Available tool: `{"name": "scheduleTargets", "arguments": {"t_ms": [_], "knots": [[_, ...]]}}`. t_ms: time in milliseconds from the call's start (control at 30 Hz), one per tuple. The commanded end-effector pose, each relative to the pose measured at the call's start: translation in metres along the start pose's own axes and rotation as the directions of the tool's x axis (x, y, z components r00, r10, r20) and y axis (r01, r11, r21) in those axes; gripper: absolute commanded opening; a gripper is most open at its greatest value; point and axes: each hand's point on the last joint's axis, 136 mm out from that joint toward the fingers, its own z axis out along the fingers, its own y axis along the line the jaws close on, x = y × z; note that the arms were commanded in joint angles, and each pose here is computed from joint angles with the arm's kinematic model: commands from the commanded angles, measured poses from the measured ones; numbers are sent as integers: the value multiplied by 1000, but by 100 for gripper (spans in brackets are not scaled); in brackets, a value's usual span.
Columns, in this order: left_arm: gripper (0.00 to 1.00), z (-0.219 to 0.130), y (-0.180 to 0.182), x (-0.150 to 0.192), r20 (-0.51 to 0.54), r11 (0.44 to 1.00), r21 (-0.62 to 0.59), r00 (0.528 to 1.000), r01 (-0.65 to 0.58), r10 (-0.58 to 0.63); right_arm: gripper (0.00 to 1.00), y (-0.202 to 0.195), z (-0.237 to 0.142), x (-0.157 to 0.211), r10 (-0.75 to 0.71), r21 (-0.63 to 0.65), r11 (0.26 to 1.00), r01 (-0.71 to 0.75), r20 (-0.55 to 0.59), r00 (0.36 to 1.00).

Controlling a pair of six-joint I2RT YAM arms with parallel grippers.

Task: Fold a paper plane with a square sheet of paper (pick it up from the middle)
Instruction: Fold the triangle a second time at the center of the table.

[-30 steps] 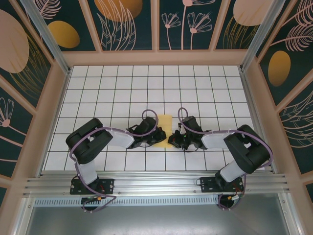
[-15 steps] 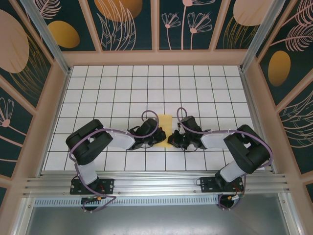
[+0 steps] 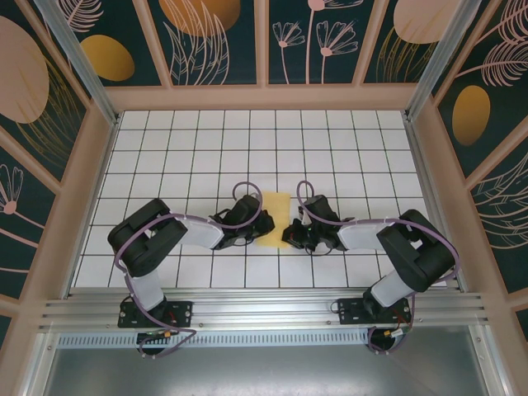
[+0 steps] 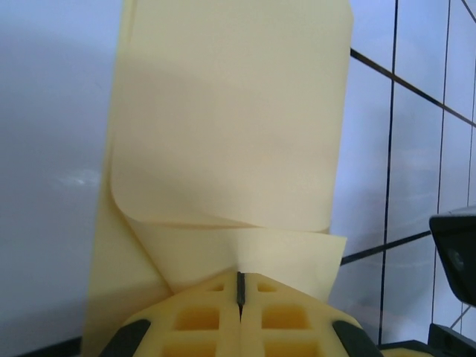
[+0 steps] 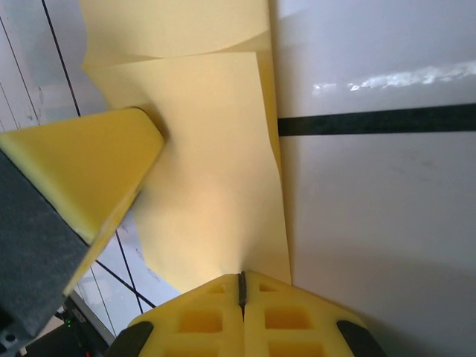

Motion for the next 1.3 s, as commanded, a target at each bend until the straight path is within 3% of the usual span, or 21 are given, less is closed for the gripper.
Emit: {"name": "scheduleTargets", "arguments": {"t_ms": [0, 433, 967, 1133, 1267], "knots": [[5, -7, 62, -24, 91, 978, -206, 996, 16, 3, 0, -89, -2, 42, 124, 326, 941, -90, -86, 989], [6, -12, 88, -46, 115, 948, -314, 993, 51, -16, 0, -83, -2, 40, 112, 321, 944, -77, -93, 989], [8, -29, 75, -85, 177, 944, -329, 983, 20, 41, 0, -76, -1, 38, 103, 304, 950, -70, -95, 990], [9, -39, 37, -88, 167, 982, -188, 985, -10, 42, 0, -72, 0, 36, 98, 298, 952, -66, -93, 991], [10, -49, -15, -74, 131, 997, 65, 991, -45, 37, 0, -68, 1, 34, 94, 287, 956, -65, -90, 992]]}}
